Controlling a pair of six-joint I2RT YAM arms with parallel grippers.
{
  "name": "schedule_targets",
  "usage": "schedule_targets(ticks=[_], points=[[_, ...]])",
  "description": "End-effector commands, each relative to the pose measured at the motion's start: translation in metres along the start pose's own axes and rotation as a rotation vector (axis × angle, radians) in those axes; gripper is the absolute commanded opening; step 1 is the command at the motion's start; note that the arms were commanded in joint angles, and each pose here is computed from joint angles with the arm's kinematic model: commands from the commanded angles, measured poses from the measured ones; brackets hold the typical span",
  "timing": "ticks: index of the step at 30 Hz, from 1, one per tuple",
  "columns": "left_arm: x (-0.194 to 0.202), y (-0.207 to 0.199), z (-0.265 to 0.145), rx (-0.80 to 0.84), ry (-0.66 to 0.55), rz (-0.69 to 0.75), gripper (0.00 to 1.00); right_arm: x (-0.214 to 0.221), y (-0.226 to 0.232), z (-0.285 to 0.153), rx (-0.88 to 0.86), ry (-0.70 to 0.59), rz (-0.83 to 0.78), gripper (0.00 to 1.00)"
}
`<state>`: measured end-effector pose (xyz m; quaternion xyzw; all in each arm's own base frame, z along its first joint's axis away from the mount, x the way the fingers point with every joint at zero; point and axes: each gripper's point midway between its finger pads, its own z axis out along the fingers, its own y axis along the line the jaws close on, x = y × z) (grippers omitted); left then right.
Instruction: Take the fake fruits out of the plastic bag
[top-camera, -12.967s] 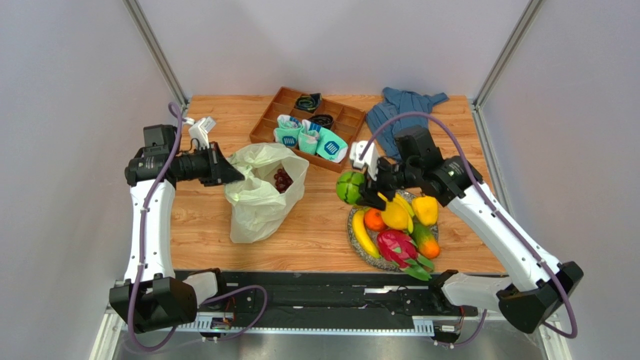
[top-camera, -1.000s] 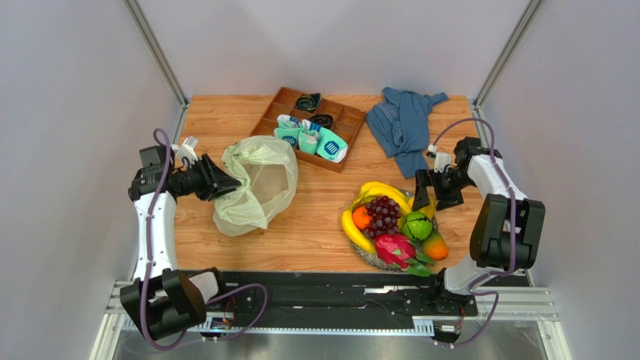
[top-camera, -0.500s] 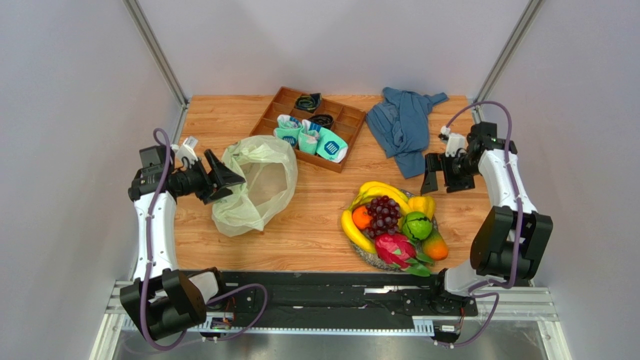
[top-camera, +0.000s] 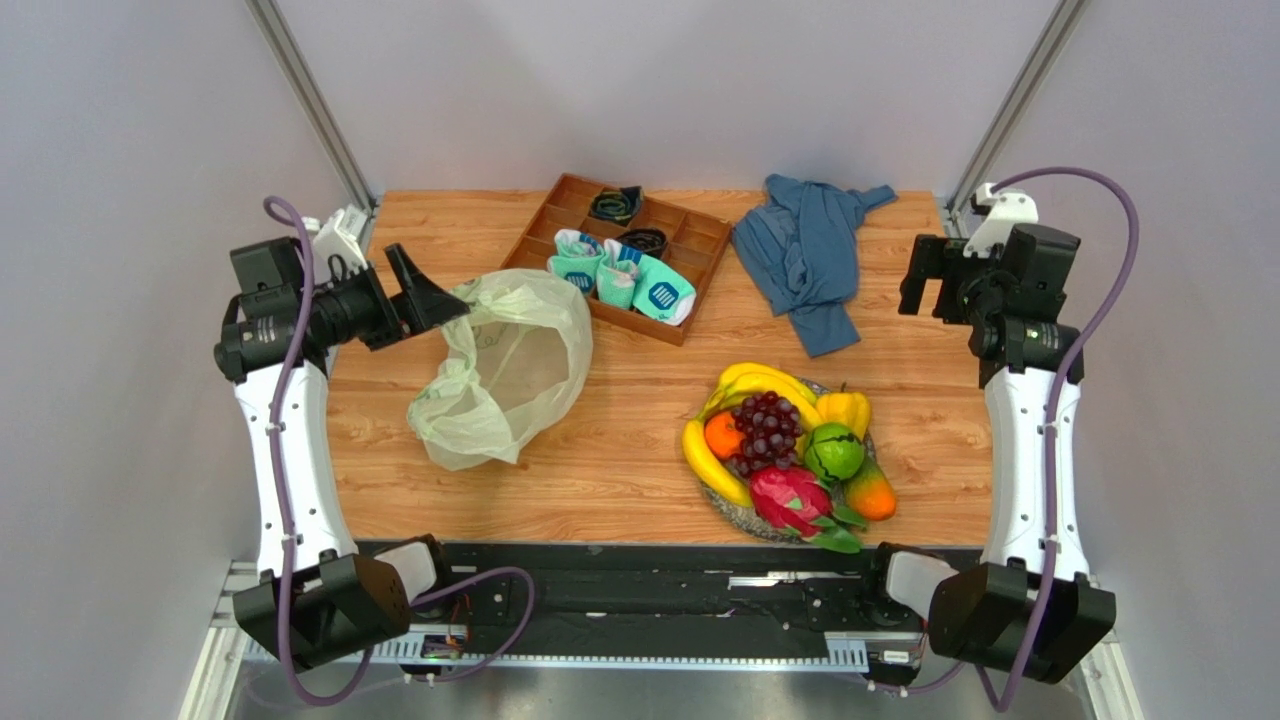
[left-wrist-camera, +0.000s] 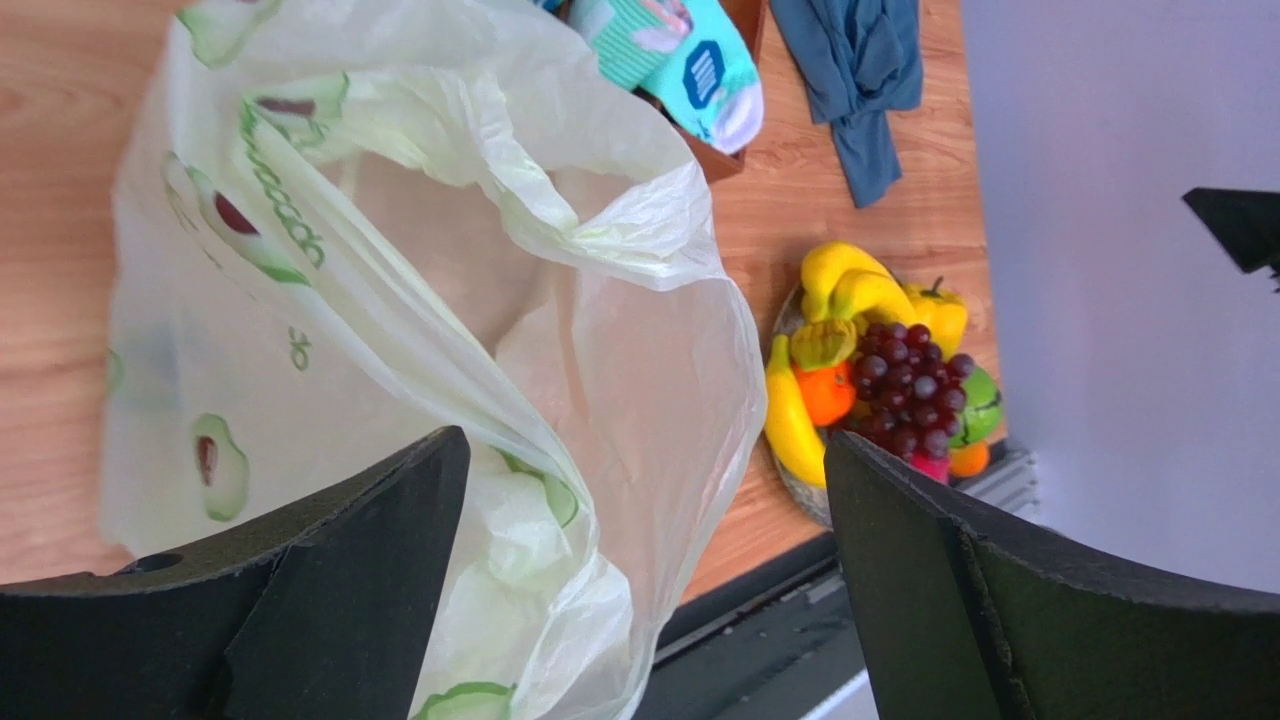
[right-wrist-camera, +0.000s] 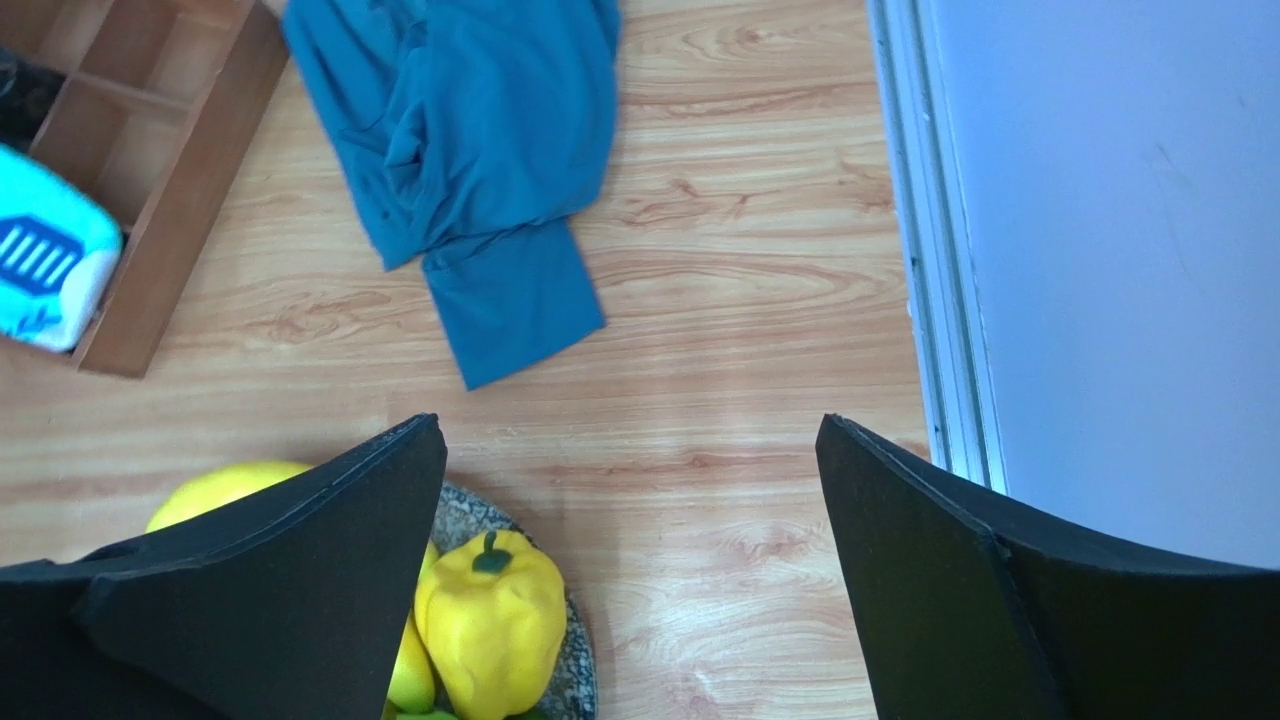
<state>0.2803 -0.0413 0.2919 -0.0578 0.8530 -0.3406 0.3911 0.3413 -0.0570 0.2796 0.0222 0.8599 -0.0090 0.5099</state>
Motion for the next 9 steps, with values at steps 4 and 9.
schedule_targets(ticks=[4, 9], points=[[-0.018, 0.005, -0.011, -0.070, -0.031, 0.122, 0.98, 0.010, -0.022, 0.012, 0.139, 0.030, 0.111, 1.00], [-0.023, -0.001, -0.014, -0.067, -0.052, 0.131, 0.99, 0.002, -0.012, 0.016, 0.078, 0.026, 0.122, 1.00]])
